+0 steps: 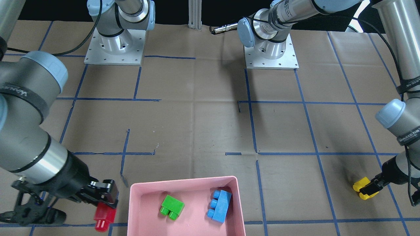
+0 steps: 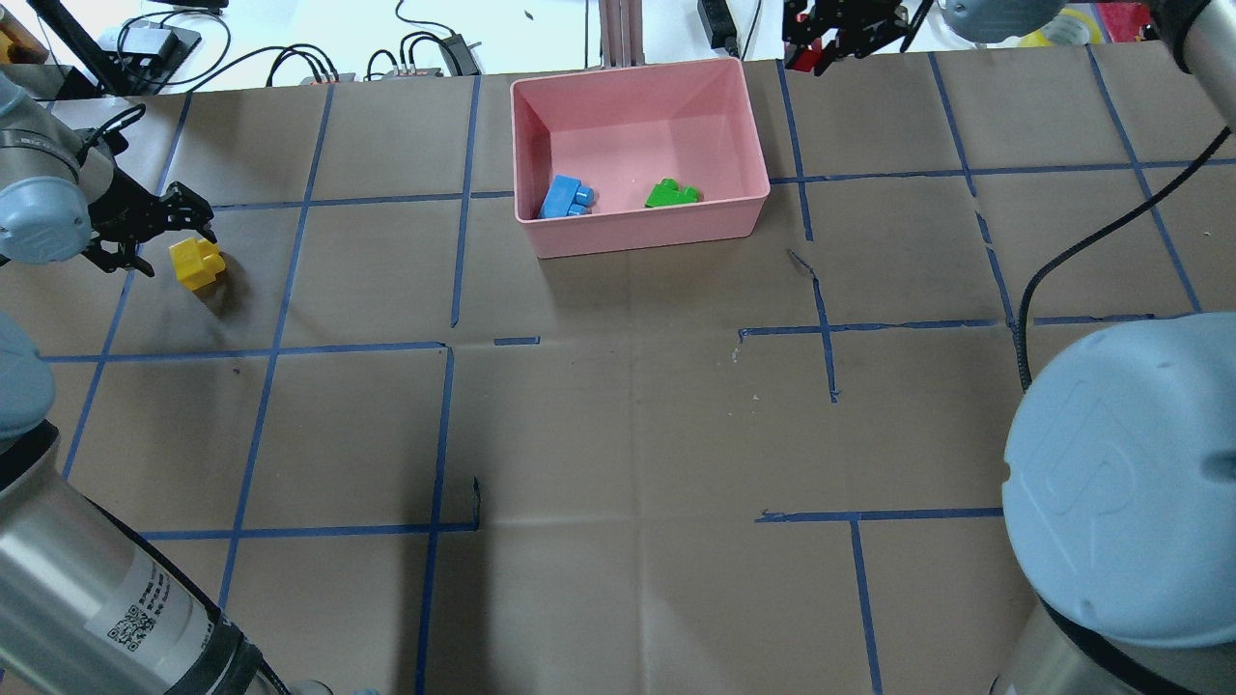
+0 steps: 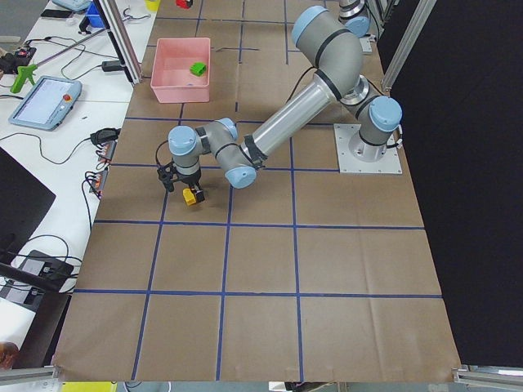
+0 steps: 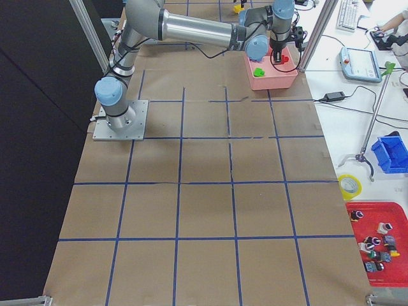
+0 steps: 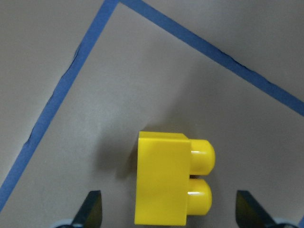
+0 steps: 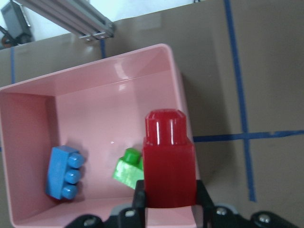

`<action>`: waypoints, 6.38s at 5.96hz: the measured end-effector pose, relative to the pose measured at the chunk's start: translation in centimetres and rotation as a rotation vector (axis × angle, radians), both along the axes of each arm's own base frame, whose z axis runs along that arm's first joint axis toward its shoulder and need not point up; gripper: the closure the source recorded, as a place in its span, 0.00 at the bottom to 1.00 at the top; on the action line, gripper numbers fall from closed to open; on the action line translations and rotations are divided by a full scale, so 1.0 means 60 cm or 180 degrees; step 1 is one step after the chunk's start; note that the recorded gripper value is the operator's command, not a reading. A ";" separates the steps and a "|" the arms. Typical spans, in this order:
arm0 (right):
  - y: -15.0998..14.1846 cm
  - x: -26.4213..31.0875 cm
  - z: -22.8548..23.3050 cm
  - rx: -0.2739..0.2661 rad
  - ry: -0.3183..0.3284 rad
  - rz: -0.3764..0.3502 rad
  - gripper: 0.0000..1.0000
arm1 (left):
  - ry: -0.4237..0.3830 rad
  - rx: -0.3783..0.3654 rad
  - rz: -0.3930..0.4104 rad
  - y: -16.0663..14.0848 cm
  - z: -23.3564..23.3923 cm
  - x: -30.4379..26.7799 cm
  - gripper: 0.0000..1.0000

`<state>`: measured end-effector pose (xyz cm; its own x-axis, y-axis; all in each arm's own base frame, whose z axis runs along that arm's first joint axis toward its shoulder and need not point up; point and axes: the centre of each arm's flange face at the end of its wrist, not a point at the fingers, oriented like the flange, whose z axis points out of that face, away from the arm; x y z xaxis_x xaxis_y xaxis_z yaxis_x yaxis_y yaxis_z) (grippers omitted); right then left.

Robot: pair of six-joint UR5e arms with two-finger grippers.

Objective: Put all blocks into box

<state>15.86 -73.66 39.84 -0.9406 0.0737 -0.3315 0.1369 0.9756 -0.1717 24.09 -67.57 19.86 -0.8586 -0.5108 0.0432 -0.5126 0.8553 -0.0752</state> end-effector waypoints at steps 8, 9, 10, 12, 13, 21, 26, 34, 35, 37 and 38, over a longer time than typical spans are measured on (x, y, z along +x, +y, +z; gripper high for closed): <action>-0.022 0.210 -0.091 0.0098 -0.0460 -0.0187 0.00 | -0.0016 -0.0072 -0.0013 -0.006 -0.041 0.001 0.66; -0.008 0.187 -0.070 0.0188 -0.0378 -0.0047 0.00 | -0.0023 -0.0071 -0.0031 -0.007 -0.036 0.001 0.73; 0.018 0.147 -0.037 0.0387 -0.0247 0.0155 0.00 | -0.0046 -0.0090 -0.0065 -0.009 -0.022 0.001 0.72; 0.085 0.064 0.048 0.0704 0.0236 0.0407 0.00 | -0.0122 -0.0213 -0.0351 -0.015 0.058 -0.005 0.72; 0.130 0.047 0.090 0.0878 0.0405 0.0439 0.00 | -0.0054 -0.0230 -0.0539 -0.019 0.126 -0.017 0.72; 0.409 0.004 0.158 0.0771 0.0997 0.0320 0.00 | 0.0373 0.0010 -0.1082 -0.105 0.292 -0.805 0.73; 0.407 0.000 0.162 0.0734 0.1047 0.0076 0.00 | 0.0033 -0.0280 -0.1176 -0.134 0.170 -0.905 0.00; 0.399 0.003 0.168 0.0701 0.1026 0.0069 0.00 | -0.0101 -0.0120 -0.2185 0.305 0.474 -0.601 0.00; 0.397 0.003 0.168 0.0701 0.1030 0.0071 0.00 | -0.0086 -0.0067 -0.2195 0.313 0.475 -0.599 0.00; 0.397 0.003 0.168 0.0696 0.1028 0.0075 0.00 | -0.0085 -0.0064 -0.2193 0.304 0.490 -0.600 0.00; 0.398 0.003 0.168 0.0697 0.1028 0.0074 0.00 | -0.0079 -0.0058 -0.2189 0.293 0.505 -0.601 0.00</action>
